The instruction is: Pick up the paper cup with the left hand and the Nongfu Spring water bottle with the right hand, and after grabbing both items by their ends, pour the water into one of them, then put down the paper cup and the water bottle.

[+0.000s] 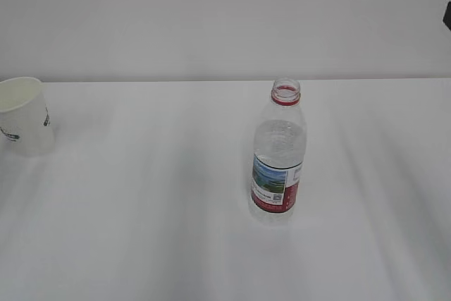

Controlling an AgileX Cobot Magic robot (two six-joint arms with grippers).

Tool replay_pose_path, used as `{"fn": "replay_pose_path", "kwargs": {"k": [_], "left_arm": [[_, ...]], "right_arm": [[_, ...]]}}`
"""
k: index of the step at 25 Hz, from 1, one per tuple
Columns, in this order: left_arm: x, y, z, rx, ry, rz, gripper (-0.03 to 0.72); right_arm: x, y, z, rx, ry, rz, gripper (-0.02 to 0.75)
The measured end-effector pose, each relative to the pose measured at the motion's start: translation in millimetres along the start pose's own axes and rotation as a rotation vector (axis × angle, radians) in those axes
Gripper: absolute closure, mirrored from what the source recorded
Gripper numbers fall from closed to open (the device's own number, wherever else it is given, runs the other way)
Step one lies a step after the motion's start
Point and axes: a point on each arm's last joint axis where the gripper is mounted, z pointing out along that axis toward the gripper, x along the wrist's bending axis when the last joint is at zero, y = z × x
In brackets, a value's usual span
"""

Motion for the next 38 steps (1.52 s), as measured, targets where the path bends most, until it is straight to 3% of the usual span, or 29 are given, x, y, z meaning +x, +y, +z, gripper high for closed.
{"fn": "replay_pose_path", "kwargs": {"k": [5, 13, 19, 28, 38], "left_arm": [[13.7, -11.4, 15.5, 0.015, 0.070, -0.054, 0.118], [18.0, -20.5, 22.4, 0.046, 0.081, -0.023, 0.118], [20.5, -69.2, 20.4, 0.146, 0.101, -0.035, 0.118], [22.6, -110.3, -7.7, 0.164, 0.130, -0.040, 0.118], [19.5, -148.5, -50.2, 0.209, 0.114, -0.059, 0.118]], "right_arm": [[-0.9, -12.4, 17.1, 0.018, -0.024, 0.011, 0.203], [0.3, -31.5, 36.3, 0.063, -0.031, 0.004, 0.203], [1.5, -58.6, 39.0, 0.085, -0.042, -0.004, 0.204], [5.7, -107.0, 18.6, 0.171, -0.033, 0.034, 0.204], [13.5, -151.7, -30.5, 0.168, 0.022, 0.037, 0.203]]}}
